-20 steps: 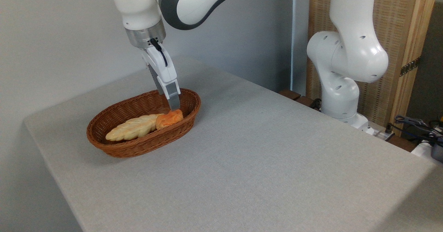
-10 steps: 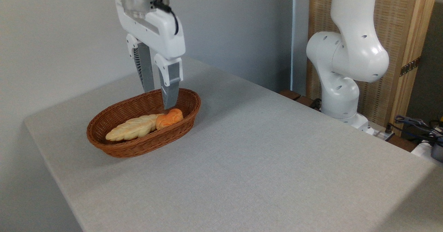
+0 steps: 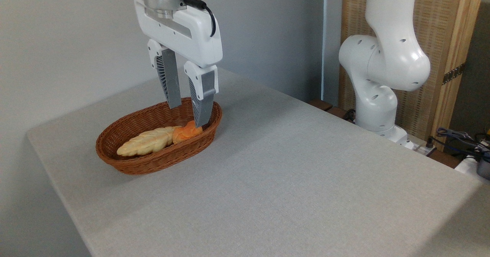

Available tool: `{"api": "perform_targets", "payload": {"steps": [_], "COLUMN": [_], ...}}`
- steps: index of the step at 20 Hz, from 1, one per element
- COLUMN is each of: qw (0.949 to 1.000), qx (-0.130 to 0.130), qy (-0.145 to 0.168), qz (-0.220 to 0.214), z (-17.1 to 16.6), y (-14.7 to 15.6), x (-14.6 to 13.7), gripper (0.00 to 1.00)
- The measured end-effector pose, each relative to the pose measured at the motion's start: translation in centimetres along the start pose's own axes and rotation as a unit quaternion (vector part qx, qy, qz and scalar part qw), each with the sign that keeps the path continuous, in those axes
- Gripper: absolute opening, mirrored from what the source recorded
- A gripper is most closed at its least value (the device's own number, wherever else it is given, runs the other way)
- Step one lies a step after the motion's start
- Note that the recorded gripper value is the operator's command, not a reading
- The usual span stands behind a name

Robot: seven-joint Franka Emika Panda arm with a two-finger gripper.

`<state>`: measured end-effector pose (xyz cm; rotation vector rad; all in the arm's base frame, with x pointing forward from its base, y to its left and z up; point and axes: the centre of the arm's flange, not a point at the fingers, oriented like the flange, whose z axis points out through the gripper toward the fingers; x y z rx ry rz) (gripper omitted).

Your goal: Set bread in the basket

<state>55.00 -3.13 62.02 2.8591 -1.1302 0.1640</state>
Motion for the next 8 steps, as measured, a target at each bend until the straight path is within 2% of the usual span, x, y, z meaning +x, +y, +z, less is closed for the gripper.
{"api": "perform_targets", "payload": {"steps": [8], "qw": [0.9999], "qx": [-0.008], "qy": [-0.01], "qz": [-0.006], "z": [-0.18], "y": [-0.52], "x": [-0.5], "gripper": [1.0]}}
